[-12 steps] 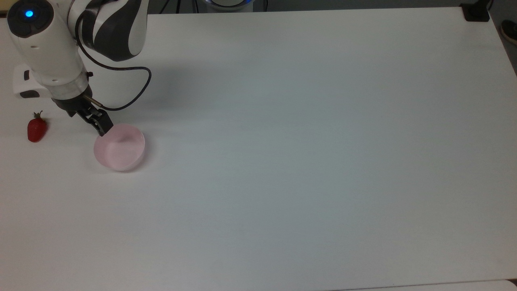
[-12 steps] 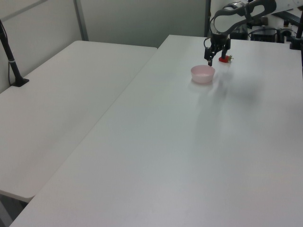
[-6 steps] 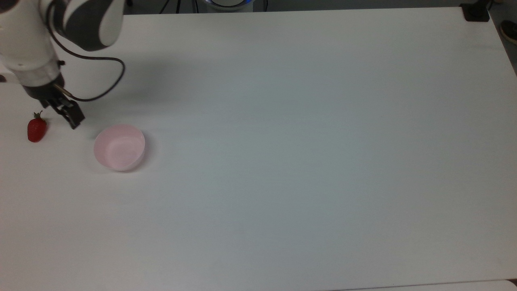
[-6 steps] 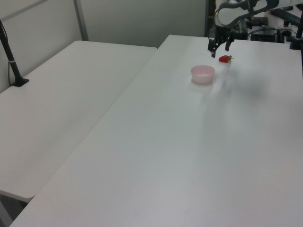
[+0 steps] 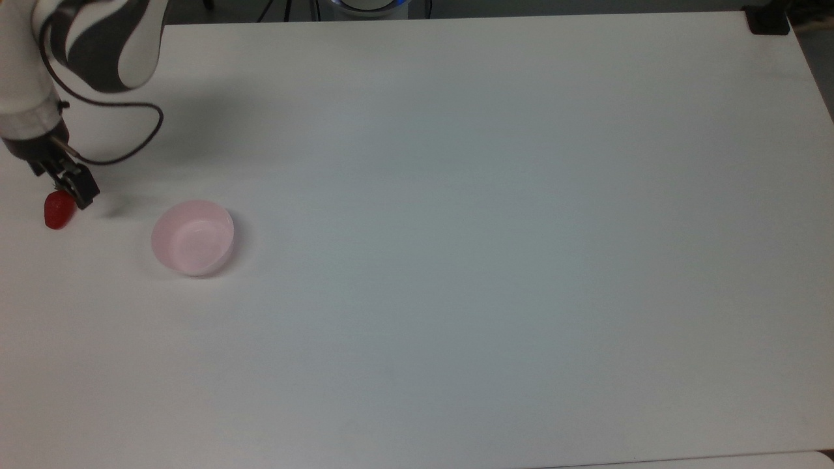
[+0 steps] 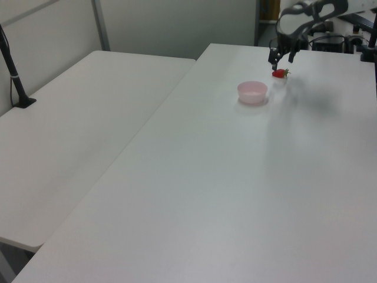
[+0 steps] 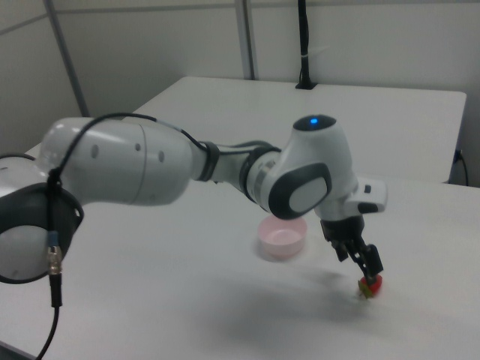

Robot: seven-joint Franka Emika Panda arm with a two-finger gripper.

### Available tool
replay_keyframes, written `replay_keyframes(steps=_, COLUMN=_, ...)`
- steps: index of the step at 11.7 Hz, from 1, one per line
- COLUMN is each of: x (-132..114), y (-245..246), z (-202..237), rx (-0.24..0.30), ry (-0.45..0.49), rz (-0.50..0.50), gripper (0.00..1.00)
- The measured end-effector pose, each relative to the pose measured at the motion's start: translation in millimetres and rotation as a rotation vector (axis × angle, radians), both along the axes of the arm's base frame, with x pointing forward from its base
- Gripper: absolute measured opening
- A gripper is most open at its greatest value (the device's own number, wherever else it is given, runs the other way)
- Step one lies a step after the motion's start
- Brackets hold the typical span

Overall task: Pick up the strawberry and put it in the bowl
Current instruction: 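Lower the gripper onto the strawberry and close it, then lift the strawberry and carry it over the pink bowl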

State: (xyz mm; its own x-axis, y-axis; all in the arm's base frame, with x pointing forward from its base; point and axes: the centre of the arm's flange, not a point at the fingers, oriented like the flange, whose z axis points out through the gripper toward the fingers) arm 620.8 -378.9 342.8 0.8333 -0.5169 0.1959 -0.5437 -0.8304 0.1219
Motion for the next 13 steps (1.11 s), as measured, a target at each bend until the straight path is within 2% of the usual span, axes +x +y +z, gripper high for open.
replay_keyframes(steps=2, x=5.3, y=-3.2, z=-27.9, rx=-0.015, ry=-0.017, rz=0.008, gripper=0.95)
replay_keyframes(steps=3, x=5.6, y=-4.4, z=-35.3, rx=-0.016, ry=-0.015, rz=0.008, gripper=0.91)
replay_keyframes(steps=6, x=1.5, y=-13.6, z=-34.5, rx=-0.018, ry=-0.018, rz=-0.005, gripper=0.84)
replay_keyframes(steps=8, x=0.6, y=-17.9, z=-36.2, rx=-0.026, ry=-0.03, rz=-0.008, gripper=0.7)
replay_keyframes(steps=11, x=3.7, y=-17.1, z=-39.4, rx=-0.036, ry=-0.049, rz=-0.001, gripper=0.67)
replay_keyframes(steps=13, x=6.4, y=-14.1, z=-38.5, rx=-0.034, ry=-0.053, rz=0.004, gripper=0.45)
